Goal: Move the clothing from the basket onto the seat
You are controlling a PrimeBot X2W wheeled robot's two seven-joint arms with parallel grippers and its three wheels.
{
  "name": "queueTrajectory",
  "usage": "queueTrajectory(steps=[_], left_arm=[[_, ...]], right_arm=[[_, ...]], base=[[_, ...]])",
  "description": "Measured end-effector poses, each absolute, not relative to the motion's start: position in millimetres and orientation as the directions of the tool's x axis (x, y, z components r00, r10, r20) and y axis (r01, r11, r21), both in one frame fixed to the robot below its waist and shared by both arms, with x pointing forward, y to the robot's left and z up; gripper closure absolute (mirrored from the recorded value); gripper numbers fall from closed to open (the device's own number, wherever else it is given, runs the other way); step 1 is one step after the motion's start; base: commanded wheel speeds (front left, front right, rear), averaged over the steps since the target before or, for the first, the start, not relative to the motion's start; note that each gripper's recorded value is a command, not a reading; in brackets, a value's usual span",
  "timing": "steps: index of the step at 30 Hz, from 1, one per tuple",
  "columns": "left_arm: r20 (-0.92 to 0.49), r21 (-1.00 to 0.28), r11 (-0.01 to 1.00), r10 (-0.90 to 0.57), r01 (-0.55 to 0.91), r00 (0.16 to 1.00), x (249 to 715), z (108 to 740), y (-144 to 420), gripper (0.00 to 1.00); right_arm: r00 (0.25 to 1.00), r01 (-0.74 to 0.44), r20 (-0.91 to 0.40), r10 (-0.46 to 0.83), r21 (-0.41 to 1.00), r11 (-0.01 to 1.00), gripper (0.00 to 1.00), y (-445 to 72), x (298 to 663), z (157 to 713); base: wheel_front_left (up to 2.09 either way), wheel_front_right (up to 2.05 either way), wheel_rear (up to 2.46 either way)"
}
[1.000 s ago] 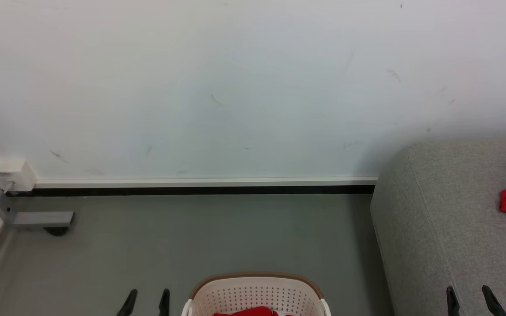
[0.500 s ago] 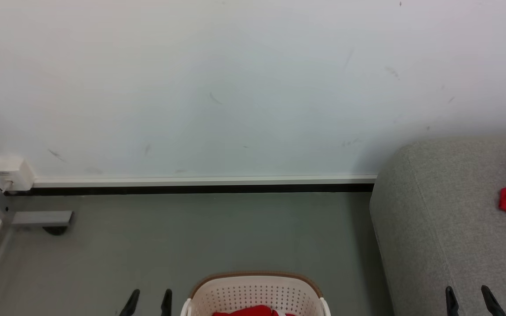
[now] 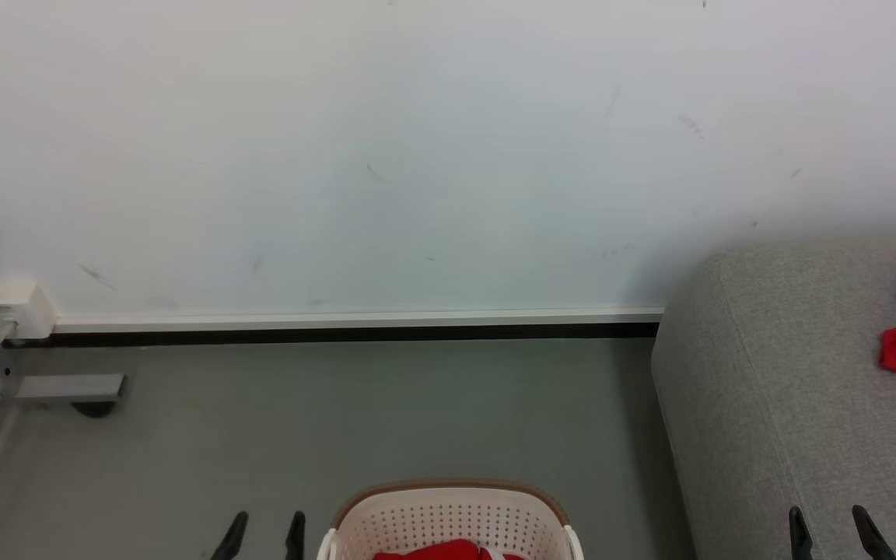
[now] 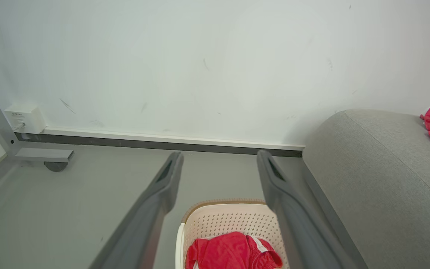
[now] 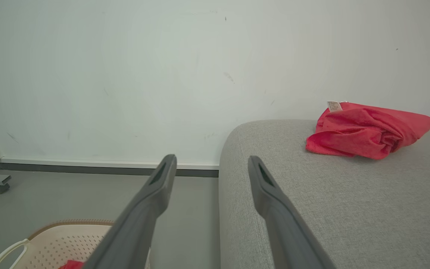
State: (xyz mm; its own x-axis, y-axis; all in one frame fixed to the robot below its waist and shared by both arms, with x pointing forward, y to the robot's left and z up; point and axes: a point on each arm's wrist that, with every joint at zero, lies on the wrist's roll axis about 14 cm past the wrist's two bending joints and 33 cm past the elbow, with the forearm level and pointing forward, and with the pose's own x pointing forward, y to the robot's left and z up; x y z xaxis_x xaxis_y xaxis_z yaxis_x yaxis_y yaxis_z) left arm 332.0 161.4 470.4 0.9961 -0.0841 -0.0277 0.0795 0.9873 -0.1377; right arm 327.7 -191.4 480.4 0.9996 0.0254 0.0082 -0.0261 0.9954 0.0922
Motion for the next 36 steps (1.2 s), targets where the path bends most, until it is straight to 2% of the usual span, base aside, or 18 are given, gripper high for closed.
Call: queueTrajectory(steps=[21, 27, 36], left_arm=[[-0.036, -0.141, 0.982, -0.135, 0.129, 0.99, 347, 468, 143, 0.0], [-0.038, -0.145, 0.973, -0.186, 0.179, 0.982, 374, 467, 125, 0.0], [-0.126, -0.134, 0.944, -0.317, 0.301, 0.94, 425, 436, 84, 0.0]], right_arm=[[0.999, -0.036, -0.001, 0.036, 0.085, 0.996, 0.0, -189, 340, 478], [0.999, -0.042, 0.007, 0.041, 0.076, 0.996, 0.0, -188, 363, 480], [0.998, -0.065, -0.006, 0.065, 0.067, 0.996, 0.0, -183, 406, 468]], base=[[0.0, 0.0, 0.0], [0.0, 0.0, 0.0], [0.0, 0.0, 0.0]])
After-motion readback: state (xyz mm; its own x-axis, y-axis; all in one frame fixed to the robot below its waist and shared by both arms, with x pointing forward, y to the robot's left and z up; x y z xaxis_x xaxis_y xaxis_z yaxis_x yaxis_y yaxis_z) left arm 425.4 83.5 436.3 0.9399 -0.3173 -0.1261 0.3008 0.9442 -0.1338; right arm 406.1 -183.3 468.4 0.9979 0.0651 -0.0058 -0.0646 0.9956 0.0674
